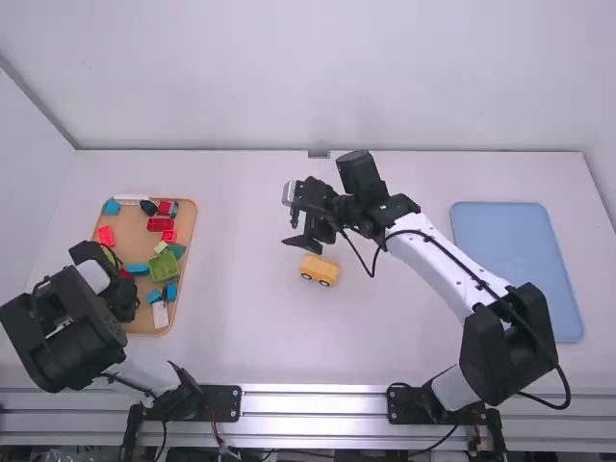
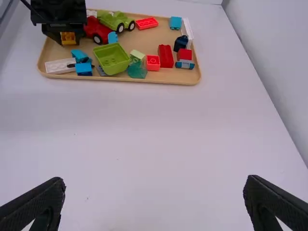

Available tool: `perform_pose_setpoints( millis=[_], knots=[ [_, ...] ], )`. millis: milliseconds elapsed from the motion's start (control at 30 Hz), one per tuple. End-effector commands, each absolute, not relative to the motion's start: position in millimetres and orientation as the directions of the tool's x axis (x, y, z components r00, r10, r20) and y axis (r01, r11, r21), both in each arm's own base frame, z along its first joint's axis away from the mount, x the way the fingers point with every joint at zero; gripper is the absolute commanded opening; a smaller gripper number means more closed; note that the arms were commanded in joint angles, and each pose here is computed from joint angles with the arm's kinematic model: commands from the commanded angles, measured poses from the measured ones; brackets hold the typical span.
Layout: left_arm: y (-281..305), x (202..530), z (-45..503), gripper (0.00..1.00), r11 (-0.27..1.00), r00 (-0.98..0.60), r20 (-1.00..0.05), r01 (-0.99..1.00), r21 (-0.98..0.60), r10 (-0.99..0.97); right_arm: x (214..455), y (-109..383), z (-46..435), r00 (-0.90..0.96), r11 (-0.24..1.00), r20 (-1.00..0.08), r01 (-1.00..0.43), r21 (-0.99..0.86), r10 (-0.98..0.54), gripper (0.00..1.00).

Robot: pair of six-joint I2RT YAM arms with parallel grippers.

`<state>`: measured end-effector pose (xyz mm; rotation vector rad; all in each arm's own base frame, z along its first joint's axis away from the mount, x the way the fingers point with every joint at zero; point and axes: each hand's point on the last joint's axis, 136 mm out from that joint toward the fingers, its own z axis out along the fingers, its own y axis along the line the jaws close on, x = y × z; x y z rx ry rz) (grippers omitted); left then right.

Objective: Assemble lego blocks to make yellow taxi

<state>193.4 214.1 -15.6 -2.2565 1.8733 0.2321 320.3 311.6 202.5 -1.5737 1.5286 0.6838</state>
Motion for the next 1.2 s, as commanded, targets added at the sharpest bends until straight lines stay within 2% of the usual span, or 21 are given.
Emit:
perform_pose_setpoints(
  millis=[0,67,233,400,500,633,700,733,800,833,900,933,967,1000,1167],
  knots=[
    [212,187,-18,0.19,-0.179,0.181,-0.25,-0.983,-0.031,-0.951,324,313,207,0.118,0.075,-0.839,-0.98,-0.185,-0.532,0.99],
    [211,186,-18,0.04,-0.18,0.181,-0.247,-0.983,-0.025,-0.952,324,313,207,0.118,0.075,-0.839,-0.98,-0.185,-0.531,0.99],
    [210,185,-18,0.06,-0.155,0.154,-0.241,-0.988,-0.013,-0.958,326,311,205,0.115,0.089,-0.829,-0.977,-0.194,-0.547,0.99],
    [206,200,4,0.06,-0.046,0.062,-0.217,-0.996,-0.079,-0.974,331,306,205,0.102,0.106,-0.831,-0.976,-0.19,-0.547,0.99],
    [203,205,33,0.06,-0.003,0.041,-0.252,-0.989,-0.148,-0.967,335,302,206,0.063,0.134,-0.84,-0.978,-0.159,-0.539,0.99],
    [190,225,86,0.07,0.185,-0.068,-0.363,-0.936,-0.3,-0.93,339,294,209,0.007,0.163,-0.859,-0.981,-0.105,-0.512,0.98],
    [159,253,122,0.08,0.46,-0.253,-0.466,-0.787,-0.41,-0.848,336,291,214,-0.001,0.141,-0.878,-0.987,-0.076,-0.478,0.98],
    [149,260,130,0.02,0.528,-0.299,-0.493,-0.731,-0.431,-0.817,336,290,215,-0.003,0.135,-0.883,-0.988,-0.069,-0.469,0.99],
    [94,287,163,0.02,0.761,-0.454,-0.611,-0.414,-0.5,-0.649,331,287,222,-0.009,0.102,-0.905,-0.994,-0.038,-0.425,0.99],
    [67,294,175,0.02,0.817,-0.491,-0.658,-0.257,-0.516,-0.571,329,286,225,-0.015,0.085,-0.915,-0.996,-0.021,-0.403,0.99],
    [37,298,187,0.02,0.848,-0.514,-0.706,-0.088,-0.522,-0.488,325,284,229,-0.022,0.06,-0.926,-0.998,-0.001,-0.376,0.99],
    [4,298,200,0.02,0.851,-0.518,-0.755,0.094,-0.517,-0.402,320,283,233,-0.026,0.029,-0.937,-0.999,0.017,-0.348,0.99],
    [-12,296,205,0.02,0.843,-0.513,-0.78,0.179,-0.507,-0.36,317,282,236,-0.036,0.013,-0.942,-0.999,0.033,-0.332,0.99],
    [-41,294,213,0.02,0.816,-0.49,-0.824,0.328,-0.477,-0.284,311,279,240,-0.053,-0.016,-0.952,-0.998,0.061,-0.302,0.98],
    [-115,279,230,0.02,0.662,-0.304,-0.949,0.694,-0.283,-0.087,294,274,255,-0.11,-0.111,-0.97,-0.984,0.137,-0.217,0.98]
  ],
)
